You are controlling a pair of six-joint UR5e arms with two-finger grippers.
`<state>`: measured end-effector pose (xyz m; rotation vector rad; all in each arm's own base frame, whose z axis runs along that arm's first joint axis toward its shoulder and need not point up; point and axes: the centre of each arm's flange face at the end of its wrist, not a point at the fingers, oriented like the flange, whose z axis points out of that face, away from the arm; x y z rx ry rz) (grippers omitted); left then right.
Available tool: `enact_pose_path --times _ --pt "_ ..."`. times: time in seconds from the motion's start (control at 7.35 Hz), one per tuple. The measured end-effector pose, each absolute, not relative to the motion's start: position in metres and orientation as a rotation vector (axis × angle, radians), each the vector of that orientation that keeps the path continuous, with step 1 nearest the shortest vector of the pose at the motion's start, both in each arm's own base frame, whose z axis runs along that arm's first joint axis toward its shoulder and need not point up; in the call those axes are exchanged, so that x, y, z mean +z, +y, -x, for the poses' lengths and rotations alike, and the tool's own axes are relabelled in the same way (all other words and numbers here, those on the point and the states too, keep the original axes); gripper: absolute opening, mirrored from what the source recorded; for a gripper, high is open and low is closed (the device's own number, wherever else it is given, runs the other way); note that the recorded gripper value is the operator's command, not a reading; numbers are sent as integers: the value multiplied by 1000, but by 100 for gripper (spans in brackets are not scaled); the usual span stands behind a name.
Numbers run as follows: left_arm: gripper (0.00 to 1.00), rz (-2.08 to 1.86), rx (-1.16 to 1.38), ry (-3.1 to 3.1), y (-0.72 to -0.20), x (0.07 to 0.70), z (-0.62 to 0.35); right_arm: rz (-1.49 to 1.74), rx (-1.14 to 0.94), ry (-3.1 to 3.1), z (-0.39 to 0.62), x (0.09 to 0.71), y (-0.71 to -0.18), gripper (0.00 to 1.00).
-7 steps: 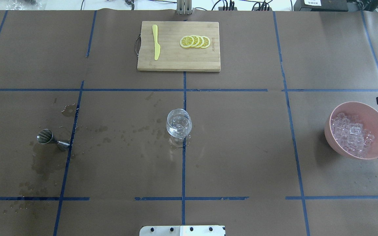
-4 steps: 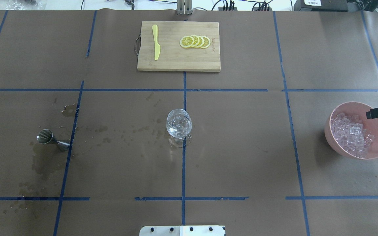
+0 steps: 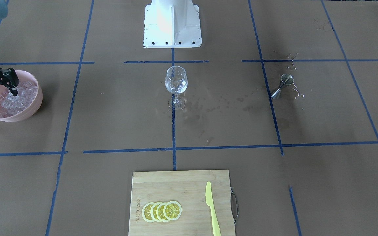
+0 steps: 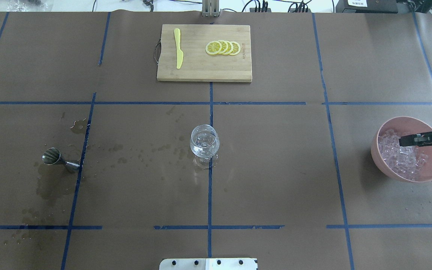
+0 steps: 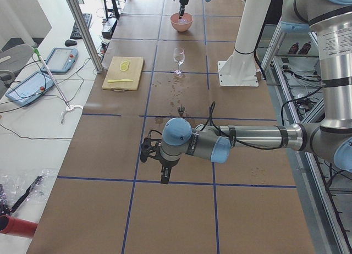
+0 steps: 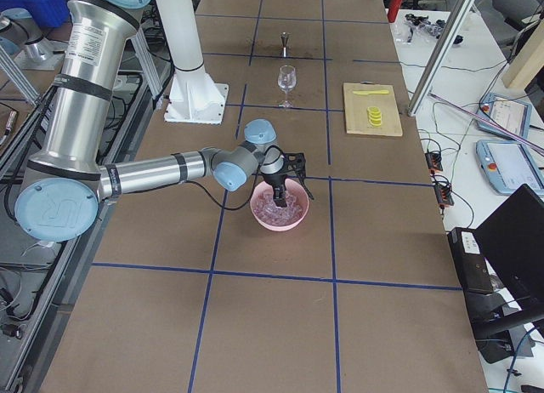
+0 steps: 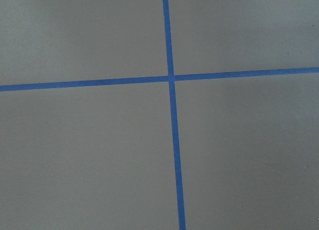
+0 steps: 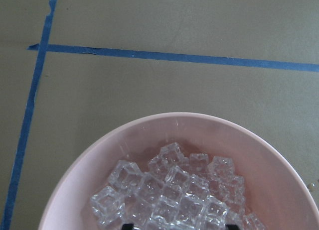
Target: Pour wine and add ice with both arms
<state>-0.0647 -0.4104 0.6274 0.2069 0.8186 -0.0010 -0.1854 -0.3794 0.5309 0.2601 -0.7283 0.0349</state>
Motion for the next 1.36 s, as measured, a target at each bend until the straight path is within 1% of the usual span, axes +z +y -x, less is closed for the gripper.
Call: enact_pose_path --times 0.41,0.54,0.82,0.95,1.09,1.36 --pt "100 -206 0 819 -411 628 64 -248 6 -707 201 538 -373 62" --pt "100 -206 0 819 -411 628 64 -248 2 -695 204 541 -372 56" --pt "100 -206 1 819 -411 628 64 -245 -1 -676 208 549 -371 29" --pt "100 -206 1 819 -411 628 64 -243 -2 -673 208 550 -371 4" --pt "100 -206 1 819 -411 628 64 -242 -2 -671 209 551 -371 0" --pt "100 -207 2 818 -411 628 64 -247 -5 -675 208 548 -371 0"
